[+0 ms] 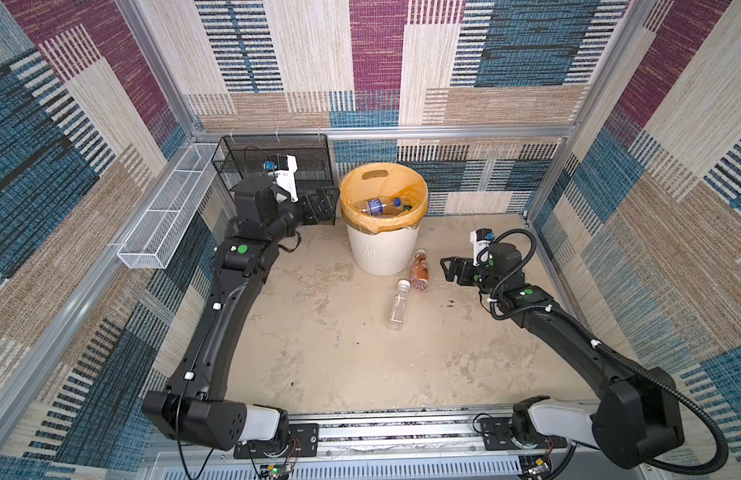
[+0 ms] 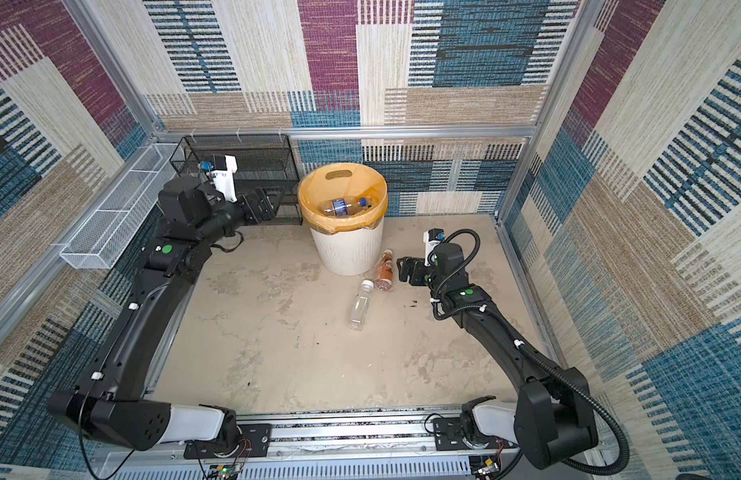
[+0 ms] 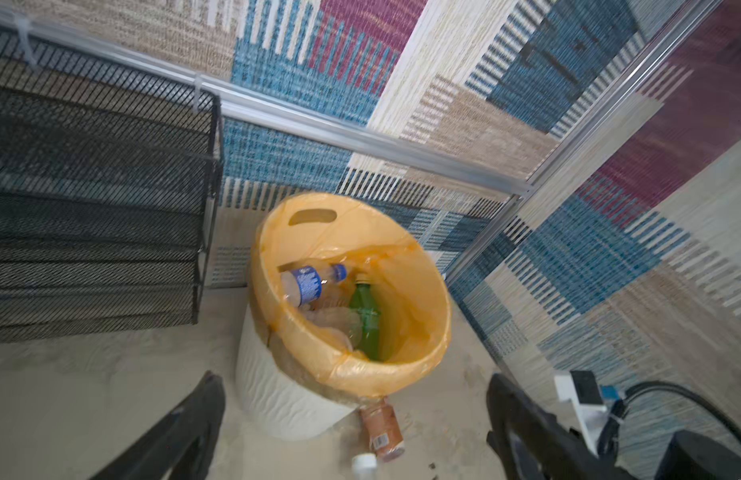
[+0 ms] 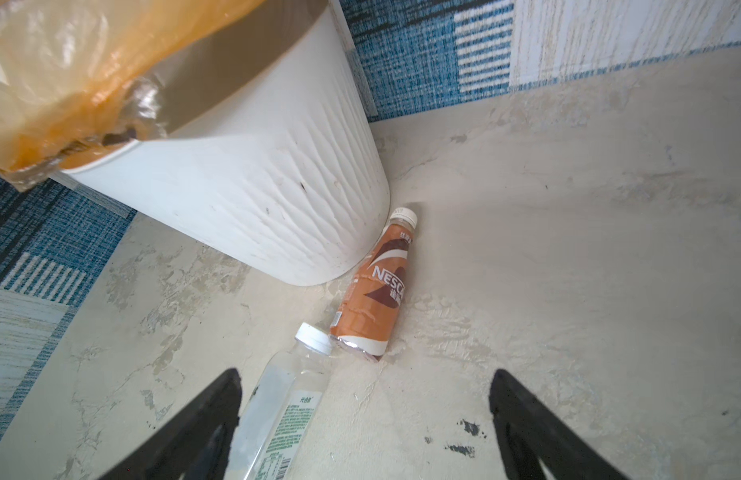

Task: Throw the plastic bottles in the bin
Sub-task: 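Withdraw the left gripper while the right gripper reaches toward the lime-labelled bottle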

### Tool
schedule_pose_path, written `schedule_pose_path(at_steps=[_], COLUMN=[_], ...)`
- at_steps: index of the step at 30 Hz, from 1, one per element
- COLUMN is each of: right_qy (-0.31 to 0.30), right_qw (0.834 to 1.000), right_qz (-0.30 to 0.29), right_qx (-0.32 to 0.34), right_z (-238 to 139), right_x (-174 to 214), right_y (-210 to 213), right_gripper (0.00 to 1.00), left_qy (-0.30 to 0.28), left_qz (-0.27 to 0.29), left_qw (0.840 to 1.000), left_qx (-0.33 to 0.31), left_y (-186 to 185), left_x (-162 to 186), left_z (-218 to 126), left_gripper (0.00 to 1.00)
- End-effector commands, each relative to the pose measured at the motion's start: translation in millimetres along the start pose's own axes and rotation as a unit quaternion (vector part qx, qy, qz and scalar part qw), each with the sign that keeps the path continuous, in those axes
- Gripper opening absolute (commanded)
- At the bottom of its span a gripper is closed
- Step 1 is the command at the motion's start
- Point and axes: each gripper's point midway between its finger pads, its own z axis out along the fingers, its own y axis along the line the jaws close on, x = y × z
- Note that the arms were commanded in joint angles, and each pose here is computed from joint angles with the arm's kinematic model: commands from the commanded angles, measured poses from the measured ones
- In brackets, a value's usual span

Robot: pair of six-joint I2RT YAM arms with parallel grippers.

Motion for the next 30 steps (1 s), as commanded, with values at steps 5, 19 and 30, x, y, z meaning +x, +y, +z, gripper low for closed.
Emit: schedule_pose_path(at_steps=[5,19,30], right_qy=[0.051,0.152,0.18], right_qw=[0.998,0.987,0.982], right_qz=[0.032,0.052,0.04], right_qx=[0.029,0.028,0.05], right_z=[16.2,55.6,88.9], right_x=[45.0,131.7,157.7], right_y=[14.8,84.1,92.1], right_gripper=[0.95,0.93,0.86], left_qy=[0.07,0.087,0.076], left_qz=[0.093,0.021,-0.008], left_qw=[0.988,0.987,0.99], left_qx=[-0.101,-0.131,-0.117], left_y=[61.3,102.7,103.2], left_x=[90.9,145.3,141.6], left_z=[-27.8,-22.0,-26.9], left_gripper=[0.98,0.96,0.94])
